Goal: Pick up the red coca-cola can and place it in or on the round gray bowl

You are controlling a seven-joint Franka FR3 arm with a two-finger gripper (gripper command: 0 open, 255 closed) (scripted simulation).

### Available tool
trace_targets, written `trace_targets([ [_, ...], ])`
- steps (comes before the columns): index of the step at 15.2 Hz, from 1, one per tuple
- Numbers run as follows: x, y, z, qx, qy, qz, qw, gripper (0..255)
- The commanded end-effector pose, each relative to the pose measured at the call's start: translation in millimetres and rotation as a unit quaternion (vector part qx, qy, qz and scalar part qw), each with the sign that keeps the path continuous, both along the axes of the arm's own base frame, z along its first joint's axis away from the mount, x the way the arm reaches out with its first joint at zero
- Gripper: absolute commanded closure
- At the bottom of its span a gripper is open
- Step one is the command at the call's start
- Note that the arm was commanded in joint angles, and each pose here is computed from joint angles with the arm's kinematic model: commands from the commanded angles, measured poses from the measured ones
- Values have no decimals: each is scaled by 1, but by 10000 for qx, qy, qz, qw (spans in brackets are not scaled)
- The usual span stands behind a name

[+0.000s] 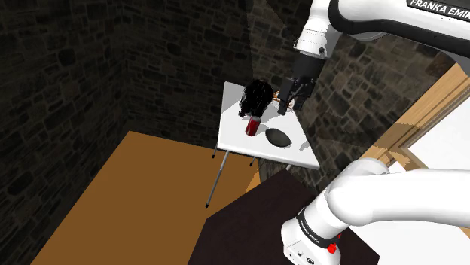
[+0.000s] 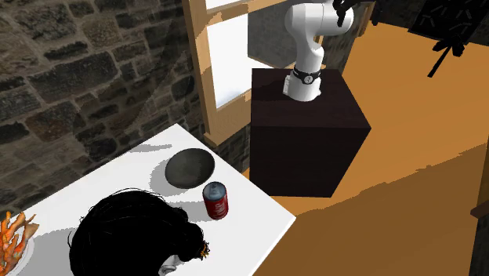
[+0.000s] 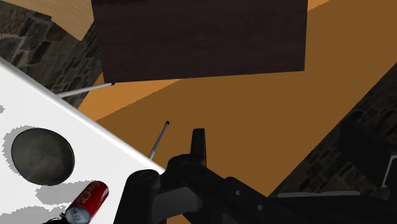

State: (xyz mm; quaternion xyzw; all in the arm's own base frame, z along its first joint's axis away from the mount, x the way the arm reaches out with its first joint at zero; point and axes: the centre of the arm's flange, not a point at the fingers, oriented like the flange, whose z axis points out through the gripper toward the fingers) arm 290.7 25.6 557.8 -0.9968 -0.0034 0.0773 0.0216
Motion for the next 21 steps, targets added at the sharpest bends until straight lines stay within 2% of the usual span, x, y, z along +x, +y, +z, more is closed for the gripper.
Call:
trace_targets([
  [1,0,0,0,0,0,0,10000,0],
  [21,130,-170,-147,-75,-84,487,9987,0],
])
